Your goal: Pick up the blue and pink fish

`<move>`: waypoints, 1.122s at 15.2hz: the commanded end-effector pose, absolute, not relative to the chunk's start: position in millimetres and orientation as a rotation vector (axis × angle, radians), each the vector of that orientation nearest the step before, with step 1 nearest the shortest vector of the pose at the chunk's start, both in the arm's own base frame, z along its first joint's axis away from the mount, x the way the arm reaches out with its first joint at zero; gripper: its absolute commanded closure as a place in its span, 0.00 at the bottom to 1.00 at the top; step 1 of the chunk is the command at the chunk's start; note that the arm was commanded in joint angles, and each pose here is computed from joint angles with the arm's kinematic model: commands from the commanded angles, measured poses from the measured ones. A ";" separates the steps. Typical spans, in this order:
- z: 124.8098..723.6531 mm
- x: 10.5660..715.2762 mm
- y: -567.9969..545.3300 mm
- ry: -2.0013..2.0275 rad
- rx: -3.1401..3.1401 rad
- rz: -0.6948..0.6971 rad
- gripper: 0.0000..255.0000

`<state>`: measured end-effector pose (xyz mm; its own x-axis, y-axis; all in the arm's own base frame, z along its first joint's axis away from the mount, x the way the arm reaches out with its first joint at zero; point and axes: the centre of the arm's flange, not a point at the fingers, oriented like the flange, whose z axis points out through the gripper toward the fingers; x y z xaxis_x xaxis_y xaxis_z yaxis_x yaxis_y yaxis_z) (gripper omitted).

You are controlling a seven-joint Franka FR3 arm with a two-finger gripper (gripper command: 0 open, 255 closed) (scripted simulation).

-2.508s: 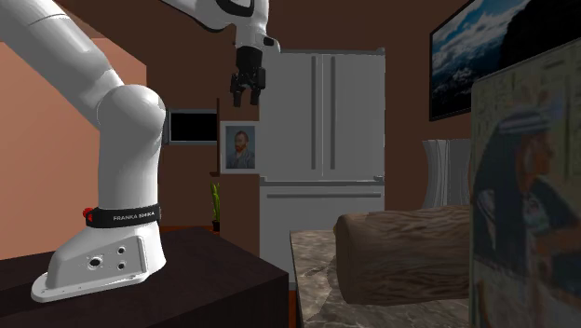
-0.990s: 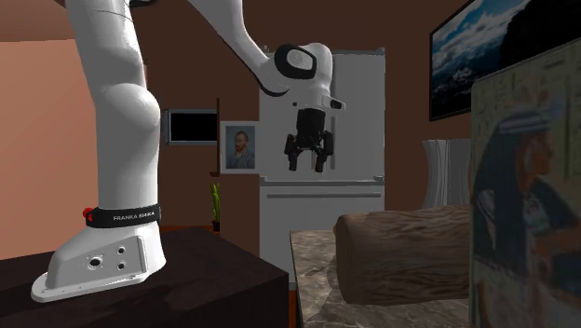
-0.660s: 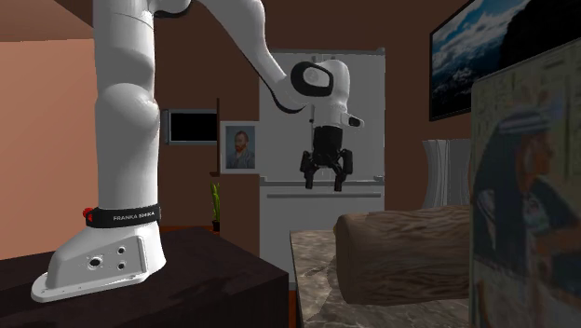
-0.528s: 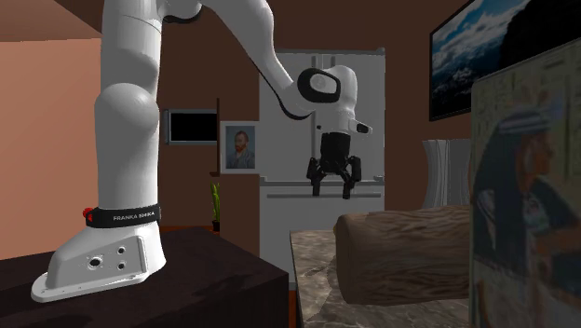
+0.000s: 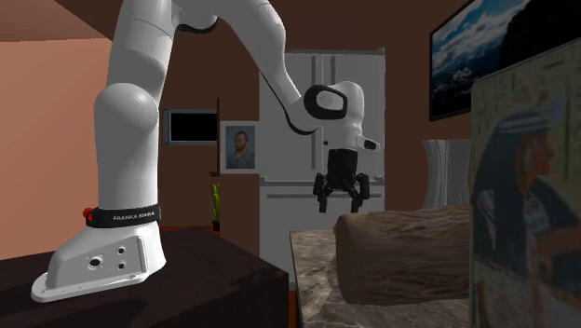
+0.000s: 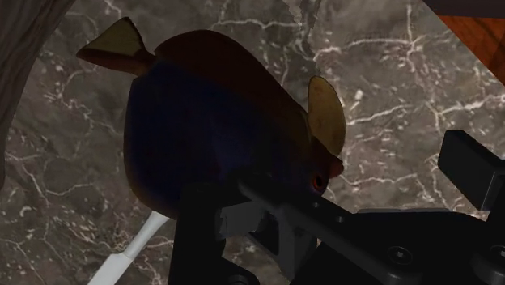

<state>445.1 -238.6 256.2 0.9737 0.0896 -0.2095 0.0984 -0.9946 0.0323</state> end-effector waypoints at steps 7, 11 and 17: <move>241.2 443.9 -239.8 0.147 3.078 -0.323 1.00; 241.2 443.8 -239.9 0.147 3.078 -0.323 1.00; 262.7 443.4 -239.9 0.147 3.079 -0.323 1.00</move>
<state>443.2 -239.6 256.9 0.9738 0.0897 -0.2091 0.0986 -0.9946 0.0325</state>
